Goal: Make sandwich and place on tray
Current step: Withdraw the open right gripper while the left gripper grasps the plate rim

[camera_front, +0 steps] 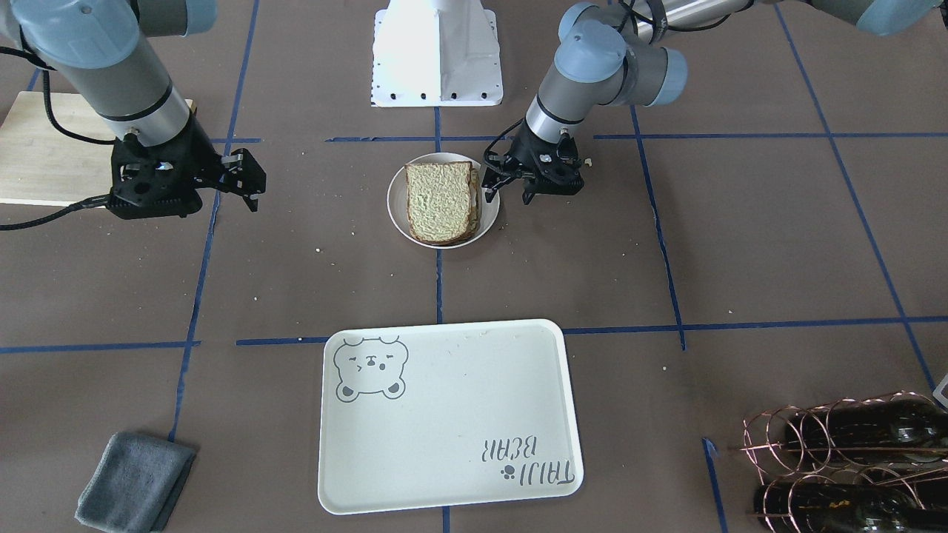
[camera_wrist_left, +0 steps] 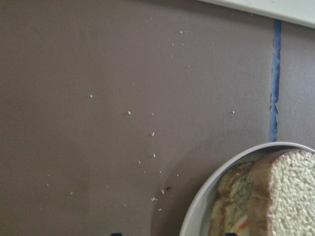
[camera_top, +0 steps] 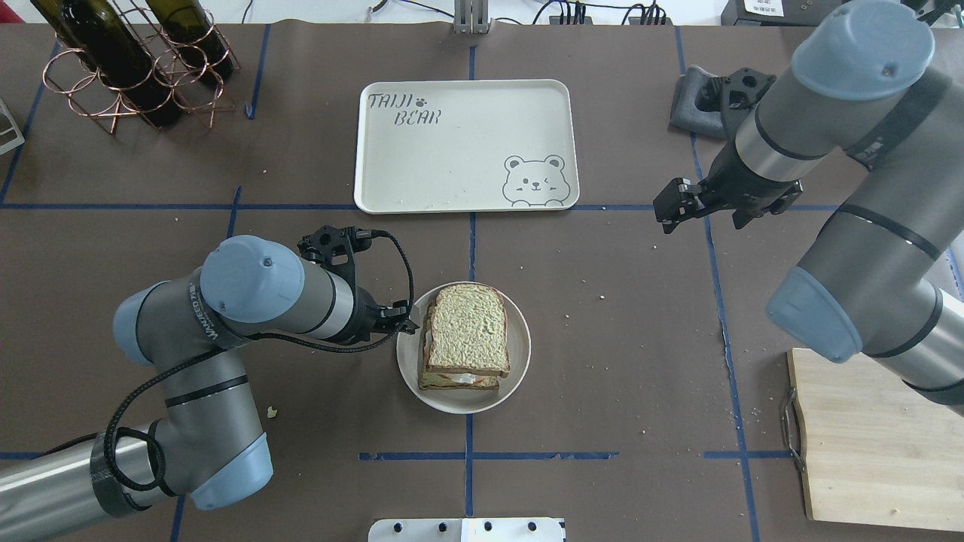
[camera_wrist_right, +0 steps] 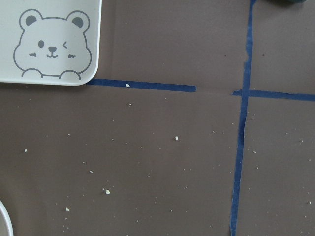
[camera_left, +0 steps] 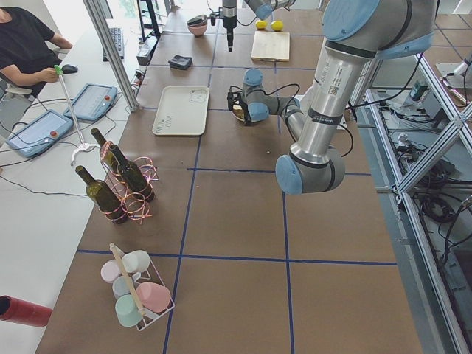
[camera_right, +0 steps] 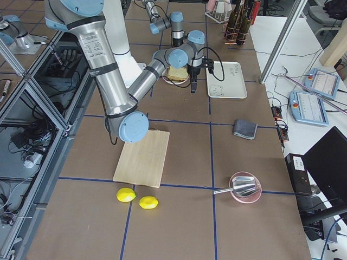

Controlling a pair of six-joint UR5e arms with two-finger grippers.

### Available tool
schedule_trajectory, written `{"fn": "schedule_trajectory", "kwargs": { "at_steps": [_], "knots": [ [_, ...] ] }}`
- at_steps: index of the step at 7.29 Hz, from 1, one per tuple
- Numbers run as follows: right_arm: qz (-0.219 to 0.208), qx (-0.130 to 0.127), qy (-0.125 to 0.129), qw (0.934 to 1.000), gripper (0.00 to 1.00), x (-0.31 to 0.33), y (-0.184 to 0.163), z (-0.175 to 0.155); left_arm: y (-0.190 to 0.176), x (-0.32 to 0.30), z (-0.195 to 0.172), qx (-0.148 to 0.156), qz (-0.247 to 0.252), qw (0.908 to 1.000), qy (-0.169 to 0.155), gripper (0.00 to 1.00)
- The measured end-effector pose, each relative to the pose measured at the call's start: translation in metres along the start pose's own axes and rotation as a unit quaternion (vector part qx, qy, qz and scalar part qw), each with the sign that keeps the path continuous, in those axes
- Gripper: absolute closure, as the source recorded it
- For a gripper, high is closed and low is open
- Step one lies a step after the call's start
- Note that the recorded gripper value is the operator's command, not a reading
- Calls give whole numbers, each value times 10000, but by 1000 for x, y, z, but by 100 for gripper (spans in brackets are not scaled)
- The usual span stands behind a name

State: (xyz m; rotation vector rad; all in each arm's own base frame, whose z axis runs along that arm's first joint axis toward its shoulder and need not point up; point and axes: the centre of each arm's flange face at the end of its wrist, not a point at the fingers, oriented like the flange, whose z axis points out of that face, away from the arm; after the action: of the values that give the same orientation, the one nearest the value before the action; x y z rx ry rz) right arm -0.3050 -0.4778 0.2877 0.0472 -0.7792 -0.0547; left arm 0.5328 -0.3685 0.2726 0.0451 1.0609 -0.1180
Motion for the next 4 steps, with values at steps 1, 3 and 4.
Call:
{"fn": "schedule_trajectory", "kwargs": {
  "at_steps": [1, 3, 4],
  "knots": [
    [-8, -20, -21, 10000, 0, 10, -3, -3, 7, 2, 6, -47, 21, 10000, -44, 48],
    [1, -28, -36, 10000, 0, 17, -5, -5, 17, 4, 13, -117, 54, 9999, -69, 56],
    [7, -26, -38, 10000, 0, 18, -6, -6, 20, 5, 16, -147, 67, 9998, -79, 59]
  ]
}}
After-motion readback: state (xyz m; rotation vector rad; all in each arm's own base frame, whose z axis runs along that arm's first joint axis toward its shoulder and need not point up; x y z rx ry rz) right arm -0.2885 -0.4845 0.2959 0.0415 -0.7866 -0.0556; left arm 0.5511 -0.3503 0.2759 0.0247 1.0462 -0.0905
